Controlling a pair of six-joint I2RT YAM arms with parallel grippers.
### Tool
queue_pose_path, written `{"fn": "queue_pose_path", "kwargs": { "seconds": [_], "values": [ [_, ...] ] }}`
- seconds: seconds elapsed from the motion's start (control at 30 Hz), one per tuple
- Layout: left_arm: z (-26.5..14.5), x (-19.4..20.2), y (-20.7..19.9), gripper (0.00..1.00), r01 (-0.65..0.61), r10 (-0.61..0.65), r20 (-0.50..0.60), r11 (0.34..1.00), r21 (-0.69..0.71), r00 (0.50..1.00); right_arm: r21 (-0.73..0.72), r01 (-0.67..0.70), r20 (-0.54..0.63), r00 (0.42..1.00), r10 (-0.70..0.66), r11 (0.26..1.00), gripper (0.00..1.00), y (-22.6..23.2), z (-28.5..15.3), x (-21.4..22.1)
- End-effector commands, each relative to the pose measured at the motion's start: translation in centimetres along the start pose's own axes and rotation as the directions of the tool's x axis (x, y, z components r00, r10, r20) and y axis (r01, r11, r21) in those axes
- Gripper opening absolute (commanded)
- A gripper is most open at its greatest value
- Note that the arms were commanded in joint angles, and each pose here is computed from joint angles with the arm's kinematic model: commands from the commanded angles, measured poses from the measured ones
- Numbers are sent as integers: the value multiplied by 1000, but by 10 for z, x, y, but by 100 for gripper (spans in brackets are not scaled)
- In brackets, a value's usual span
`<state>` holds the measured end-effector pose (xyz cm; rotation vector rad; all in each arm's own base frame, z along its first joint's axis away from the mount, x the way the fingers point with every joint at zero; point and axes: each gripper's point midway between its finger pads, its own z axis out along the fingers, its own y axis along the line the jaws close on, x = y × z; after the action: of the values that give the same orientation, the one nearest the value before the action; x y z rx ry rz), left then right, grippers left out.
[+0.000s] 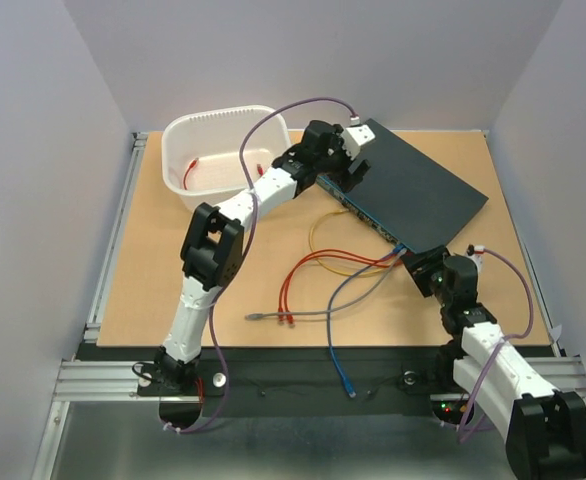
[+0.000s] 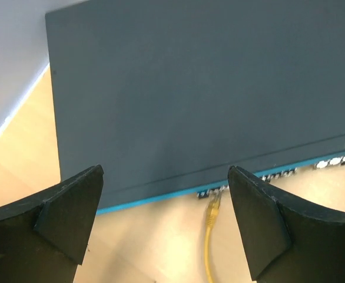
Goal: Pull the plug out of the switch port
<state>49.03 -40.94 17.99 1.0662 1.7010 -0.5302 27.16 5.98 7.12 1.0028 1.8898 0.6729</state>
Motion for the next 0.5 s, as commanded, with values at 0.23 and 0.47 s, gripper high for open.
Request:
{"fn": "queue_pose_path", "kwargs": {
  "seconds": [0.23,0.47],
  "values": [
    [35,-71,-21,99,-100,102,175,995,-19,979,-127,-53,43,997,59,991,63,37,17,-18],
    [68,-32,-30,99,-52,50,133,998,16,990,-137,-52,50,997,60,989,61,43,18,-21]
  ]
}}
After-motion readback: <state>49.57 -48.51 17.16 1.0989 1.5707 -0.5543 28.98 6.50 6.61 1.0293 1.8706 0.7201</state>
